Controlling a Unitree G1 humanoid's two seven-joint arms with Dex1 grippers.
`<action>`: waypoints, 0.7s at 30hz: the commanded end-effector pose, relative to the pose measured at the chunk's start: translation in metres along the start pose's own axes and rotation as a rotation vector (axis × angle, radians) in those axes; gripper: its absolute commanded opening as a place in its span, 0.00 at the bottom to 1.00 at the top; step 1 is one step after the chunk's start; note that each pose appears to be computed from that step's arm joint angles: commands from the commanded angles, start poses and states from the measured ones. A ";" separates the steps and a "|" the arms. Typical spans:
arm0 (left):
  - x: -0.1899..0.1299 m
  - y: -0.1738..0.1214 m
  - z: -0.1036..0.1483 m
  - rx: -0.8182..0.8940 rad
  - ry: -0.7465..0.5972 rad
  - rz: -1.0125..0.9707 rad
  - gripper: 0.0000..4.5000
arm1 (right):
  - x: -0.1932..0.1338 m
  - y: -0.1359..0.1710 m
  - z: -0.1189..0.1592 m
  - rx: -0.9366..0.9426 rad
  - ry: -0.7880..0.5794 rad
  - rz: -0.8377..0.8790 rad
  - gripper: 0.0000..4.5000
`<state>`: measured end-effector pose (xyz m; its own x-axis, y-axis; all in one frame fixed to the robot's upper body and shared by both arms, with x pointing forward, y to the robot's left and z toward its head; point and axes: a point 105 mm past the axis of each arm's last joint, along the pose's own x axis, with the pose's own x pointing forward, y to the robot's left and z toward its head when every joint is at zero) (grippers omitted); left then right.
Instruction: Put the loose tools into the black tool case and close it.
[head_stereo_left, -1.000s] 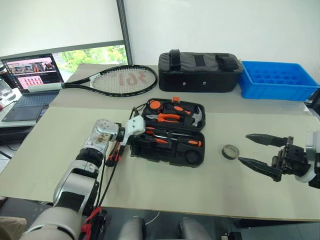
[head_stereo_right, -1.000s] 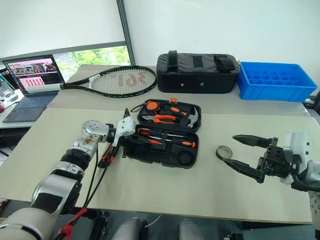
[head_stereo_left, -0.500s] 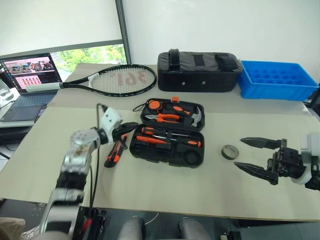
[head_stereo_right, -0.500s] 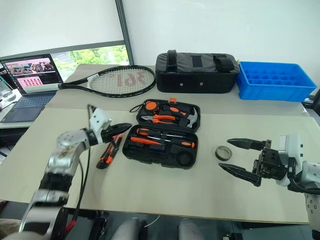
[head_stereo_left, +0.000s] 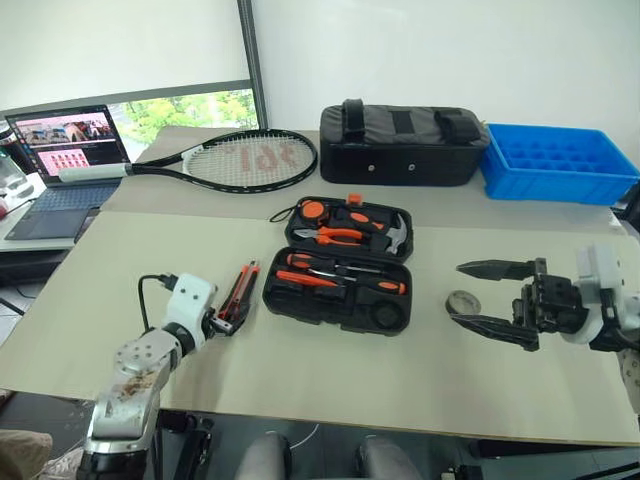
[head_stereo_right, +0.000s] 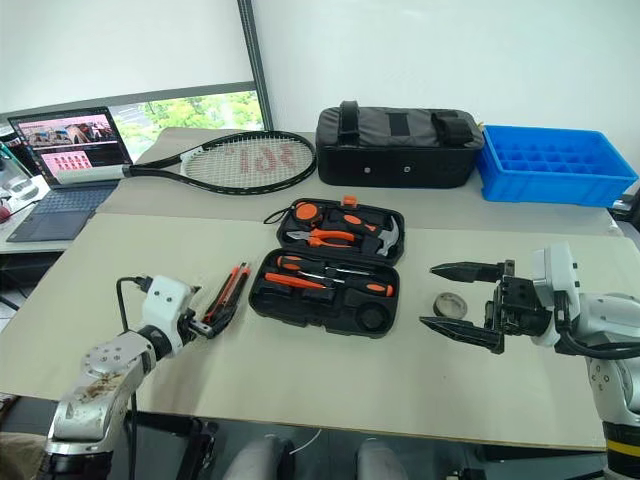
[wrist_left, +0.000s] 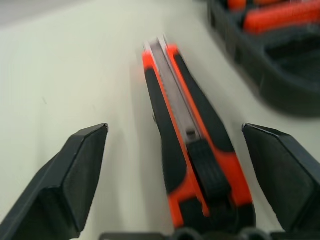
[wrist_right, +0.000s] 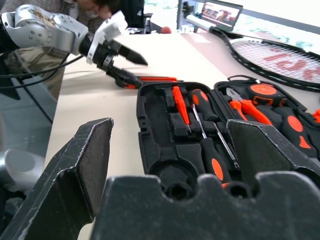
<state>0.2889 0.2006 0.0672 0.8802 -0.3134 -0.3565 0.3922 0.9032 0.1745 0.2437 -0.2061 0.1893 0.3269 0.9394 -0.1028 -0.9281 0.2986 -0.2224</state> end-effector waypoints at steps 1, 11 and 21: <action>0.003 0.000 -0.012 -0.022 0.063 0.010 0.99 | -0.001 0.001 0.013 -0.032 -0.008 0.034 0.94; 0.008 0.004 -0.015 -0.093 0.087 0.070 0.52 | -0.004 0.007 0.018 -0.018 -0.024 0.071 0.94; 0.006 0.017 0.078 0.061 -0.327 -0.049 0.40 | -0.008 0.003 0.015 -0.014 -0.032 0.052 0.94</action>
<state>0.3174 0.2010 0.0951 0.9227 -0.3177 -0.2186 0.3540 0.9225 0.1535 0.2372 -0.2059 0.1922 0.2636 0.9595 -0.0997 -0.9520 0.2420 -0.1874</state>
